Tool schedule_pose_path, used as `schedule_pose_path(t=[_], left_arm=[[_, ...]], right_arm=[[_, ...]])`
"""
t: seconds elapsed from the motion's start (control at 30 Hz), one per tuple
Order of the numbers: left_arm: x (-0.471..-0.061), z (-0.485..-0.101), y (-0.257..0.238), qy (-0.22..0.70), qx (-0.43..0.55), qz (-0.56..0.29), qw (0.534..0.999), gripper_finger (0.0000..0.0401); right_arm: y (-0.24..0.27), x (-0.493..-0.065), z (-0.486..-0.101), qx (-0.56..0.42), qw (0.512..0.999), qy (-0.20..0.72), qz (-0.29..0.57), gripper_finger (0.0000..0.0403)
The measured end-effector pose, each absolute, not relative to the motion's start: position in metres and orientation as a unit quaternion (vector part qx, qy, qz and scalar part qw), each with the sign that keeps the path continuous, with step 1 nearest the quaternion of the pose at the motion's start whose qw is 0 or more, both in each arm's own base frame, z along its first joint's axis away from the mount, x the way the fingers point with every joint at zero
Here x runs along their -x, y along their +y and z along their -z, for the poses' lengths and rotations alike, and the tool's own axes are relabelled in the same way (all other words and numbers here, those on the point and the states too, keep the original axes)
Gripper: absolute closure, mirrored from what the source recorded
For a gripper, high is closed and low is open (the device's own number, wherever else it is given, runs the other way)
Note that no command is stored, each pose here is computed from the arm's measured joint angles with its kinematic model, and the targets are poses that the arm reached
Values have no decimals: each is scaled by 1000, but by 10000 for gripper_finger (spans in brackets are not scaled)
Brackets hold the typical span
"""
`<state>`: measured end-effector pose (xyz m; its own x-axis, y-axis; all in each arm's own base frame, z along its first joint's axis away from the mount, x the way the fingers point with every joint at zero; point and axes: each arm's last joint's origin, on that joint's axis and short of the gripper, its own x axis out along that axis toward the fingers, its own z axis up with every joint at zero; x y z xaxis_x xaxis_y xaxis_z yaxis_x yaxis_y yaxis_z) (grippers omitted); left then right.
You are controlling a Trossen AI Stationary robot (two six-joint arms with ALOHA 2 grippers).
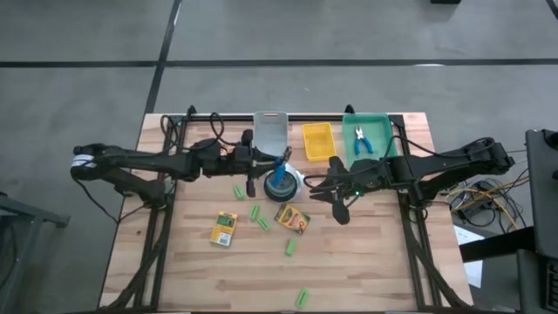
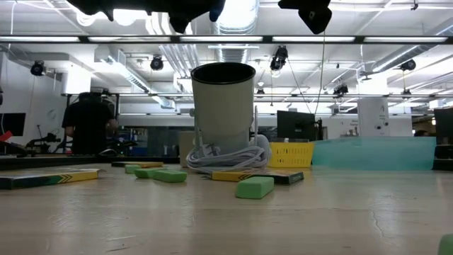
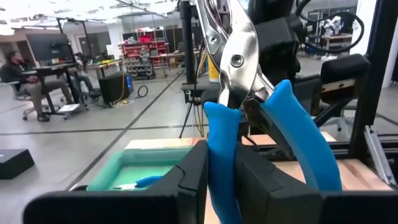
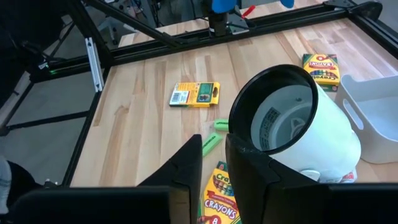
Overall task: Pick & Place School Supplies
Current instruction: Put the blue punch plier into the green bin
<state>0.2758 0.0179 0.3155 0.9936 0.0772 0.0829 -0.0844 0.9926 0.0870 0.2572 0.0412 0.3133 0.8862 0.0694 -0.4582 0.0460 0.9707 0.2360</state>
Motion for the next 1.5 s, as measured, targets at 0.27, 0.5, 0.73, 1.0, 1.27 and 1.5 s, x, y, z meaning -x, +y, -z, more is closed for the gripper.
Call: schedule_pose_path(t=[0.27,0.5,0.73,1.0,1.27,1.5], left_arm=[[-276,-315,17,-40,-42,-27,998,339],[-276,-315,17,-40,-46,-27,998,339],[-276,-315,17,-40,-46,-27,998,339],[-276,-315,17,-38,-46,-28,998,339],[-276,-315,17,-38,-49,-28,998,339],[-276,-315,17,-37,-67,-29,997,339]], right_arm=[[40,-259,-318,-117,969,219,-8,321],[41,-260,-321,-112,972,204,-12,328],[41,-265,-332,-121,982,141,-21,335],[35,-266,-338,-172,978,90,80,334],[37,-275,-332,-167,978,95,83,298],[39,-285,-325,-166,978,91,82,247]])
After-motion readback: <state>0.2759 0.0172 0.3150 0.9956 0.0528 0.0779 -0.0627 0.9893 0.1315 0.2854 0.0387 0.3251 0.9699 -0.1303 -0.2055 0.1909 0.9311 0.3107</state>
